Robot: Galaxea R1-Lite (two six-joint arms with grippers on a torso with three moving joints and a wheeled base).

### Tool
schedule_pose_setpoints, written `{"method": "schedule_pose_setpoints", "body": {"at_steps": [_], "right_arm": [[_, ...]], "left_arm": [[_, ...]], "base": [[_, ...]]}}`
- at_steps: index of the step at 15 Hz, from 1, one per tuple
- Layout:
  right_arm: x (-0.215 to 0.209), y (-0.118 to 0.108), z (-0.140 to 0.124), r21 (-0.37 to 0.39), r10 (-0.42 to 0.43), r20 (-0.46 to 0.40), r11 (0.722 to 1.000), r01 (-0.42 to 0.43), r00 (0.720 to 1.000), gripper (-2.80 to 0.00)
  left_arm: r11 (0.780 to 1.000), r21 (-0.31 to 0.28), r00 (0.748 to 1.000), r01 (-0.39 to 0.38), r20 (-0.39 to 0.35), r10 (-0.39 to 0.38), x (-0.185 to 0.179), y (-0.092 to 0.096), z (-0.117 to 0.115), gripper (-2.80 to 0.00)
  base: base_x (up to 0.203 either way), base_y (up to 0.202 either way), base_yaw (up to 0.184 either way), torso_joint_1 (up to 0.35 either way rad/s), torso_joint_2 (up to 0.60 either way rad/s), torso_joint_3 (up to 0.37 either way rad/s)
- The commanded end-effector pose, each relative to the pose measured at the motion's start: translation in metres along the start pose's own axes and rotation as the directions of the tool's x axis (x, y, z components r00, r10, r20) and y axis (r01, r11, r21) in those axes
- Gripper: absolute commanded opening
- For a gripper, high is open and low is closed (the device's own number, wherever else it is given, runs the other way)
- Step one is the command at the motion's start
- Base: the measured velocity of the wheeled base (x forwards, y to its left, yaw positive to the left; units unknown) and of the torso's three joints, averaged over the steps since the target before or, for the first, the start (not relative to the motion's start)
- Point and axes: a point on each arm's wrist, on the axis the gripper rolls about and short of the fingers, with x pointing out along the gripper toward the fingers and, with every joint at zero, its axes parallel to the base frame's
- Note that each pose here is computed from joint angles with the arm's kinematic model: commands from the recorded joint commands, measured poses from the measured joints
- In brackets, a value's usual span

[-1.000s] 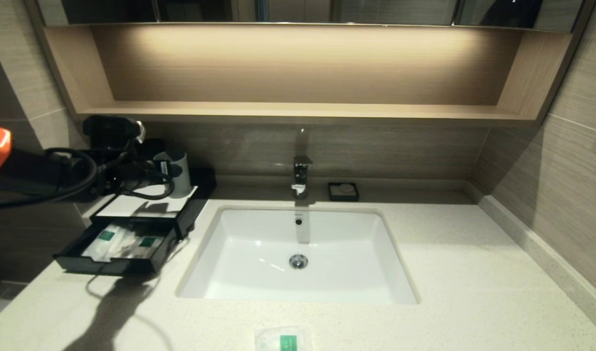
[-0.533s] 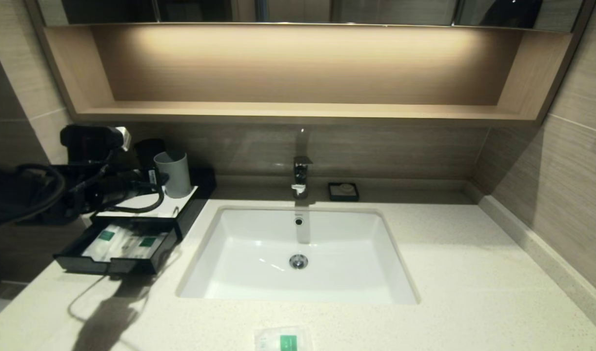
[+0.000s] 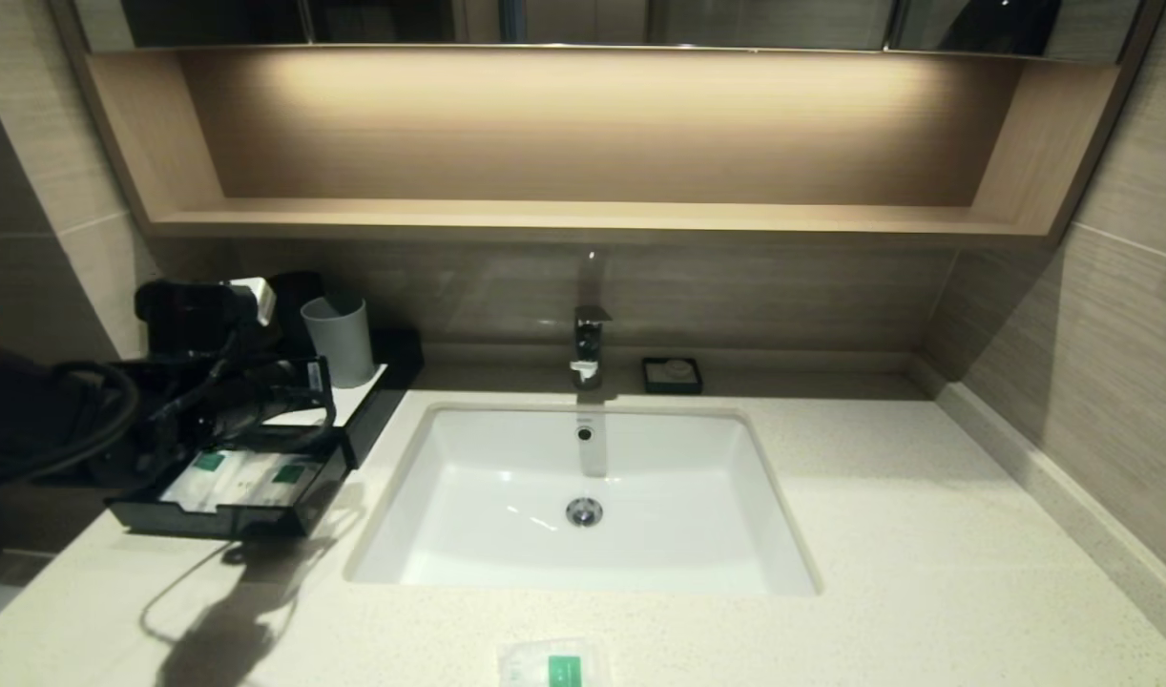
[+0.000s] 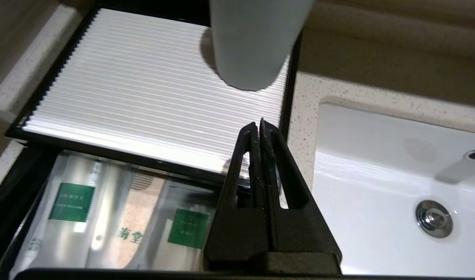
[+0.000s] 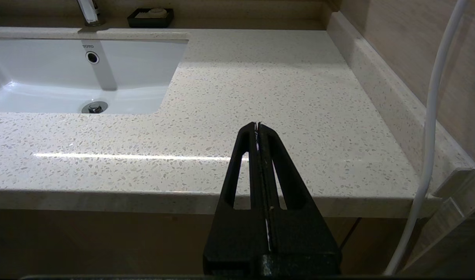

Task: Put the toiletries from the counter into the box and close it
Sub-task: Place the cup on the storage box

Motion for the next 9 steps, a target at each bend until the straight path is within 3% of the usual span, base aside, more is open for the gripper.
{"method": "schedule_pose_setpoints", "body": {"at_steps": [1,5,9], "right_arm": [[0.000,0.000,0.000,0.000,0.001,-0.002,1.000,-0.001,1.000,-2.80],[0.000,0.000,0.000,0.000,0.000,-0.002,1.000,0.000,1.000,-2.80],[0.000,0.000,0.000,0.000,0.000,-0.002,1.000,0.000,1.000,-2.80]], "left_arm": [[1.000,0.008,1.000,0.019,-0.018,-0.019,0.002,-0.008,-0.007,-2.80],[0.999,-0.009,0.998,0.049,-0.031,-0.050,0.000,-0.020,-0.012,-2.80],[0.999,-0.010,0.999,0.042,-0.025,-0.042,0.000,-0.019,-0.013,-2.80]], "base": [[0.000,0.000,0.000,0.000,0.00,0.000],[0.000,0.000,0.000,0.000,0.00,0.000],[0.000,0.000,0.000,0.000,0.00,0.000]]}}
